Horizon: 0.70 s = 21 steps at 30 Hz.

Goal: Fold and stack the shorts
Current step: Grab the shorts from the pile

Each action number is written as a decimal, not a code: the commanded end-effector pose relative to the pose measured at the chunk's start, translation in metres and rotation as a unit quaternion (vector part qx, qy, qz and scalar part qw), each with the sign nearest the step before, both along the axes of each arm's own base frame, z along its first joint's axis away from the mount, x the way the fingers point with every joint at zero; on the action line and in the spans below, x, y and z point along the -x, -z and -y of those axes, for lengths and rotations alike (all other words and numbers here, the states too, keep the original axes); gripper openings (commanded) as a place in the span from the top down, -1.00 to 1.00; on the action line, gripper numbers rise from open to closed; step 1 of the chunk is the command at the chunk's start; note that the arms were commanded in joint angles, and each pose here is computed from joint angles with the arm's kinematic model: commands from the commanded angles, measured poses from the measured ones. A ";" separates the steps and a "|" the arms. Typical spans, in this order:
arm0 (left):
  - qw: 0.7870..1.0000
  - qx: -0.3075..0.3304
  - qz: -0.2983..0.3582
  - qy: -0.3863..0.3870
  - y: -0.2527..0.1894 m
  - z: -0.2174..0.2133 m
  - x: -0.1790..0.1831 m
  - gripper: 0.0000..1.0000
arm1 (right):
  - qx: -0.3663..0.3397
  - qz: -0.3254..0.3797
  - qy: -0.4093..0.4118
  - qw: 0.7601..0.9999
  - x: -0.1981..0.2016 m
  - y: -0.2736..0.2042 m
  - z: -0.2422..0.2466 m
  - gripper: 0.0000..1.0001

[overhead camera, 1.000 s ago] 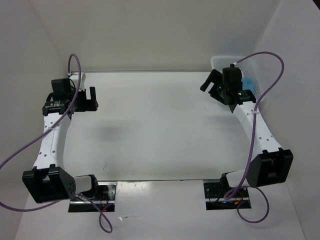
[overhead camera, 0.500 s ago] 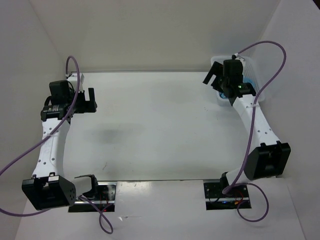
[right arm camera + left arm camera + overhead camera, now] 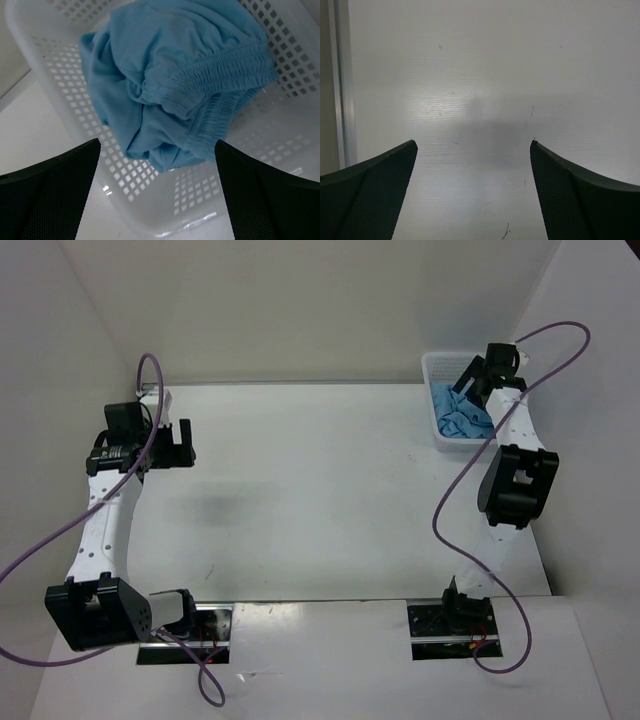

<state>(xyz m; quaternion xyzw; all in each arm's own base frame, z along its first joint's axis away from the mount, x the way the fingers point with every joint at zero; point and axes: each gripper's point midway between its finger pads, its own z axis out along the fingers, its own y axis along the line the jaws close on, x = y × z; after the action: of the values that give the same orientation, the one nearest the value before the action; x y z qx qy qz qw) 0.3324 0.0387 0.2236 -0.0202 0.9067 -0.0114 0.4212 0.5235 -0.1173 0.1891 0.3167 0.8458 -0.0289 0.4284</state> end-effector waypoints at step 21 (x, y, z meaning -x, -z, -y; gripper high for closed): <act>1.000 -0.006 0.002 -0.006 -0.006 -0.004 0.003 -1.00 | 0.010 -0.043 0.094 0.995 -0.057 0.083 0.052 0.98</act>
<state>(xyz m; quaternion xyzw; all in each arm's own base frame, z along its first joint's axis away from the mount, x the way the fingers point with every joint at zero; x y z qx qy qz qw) 0.3327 0.0398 0.2040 -0.0245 0.9215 -0.0144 0.3874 0.5797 -0.1575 0.0749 0.3640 0.8530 -0.0828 0.3648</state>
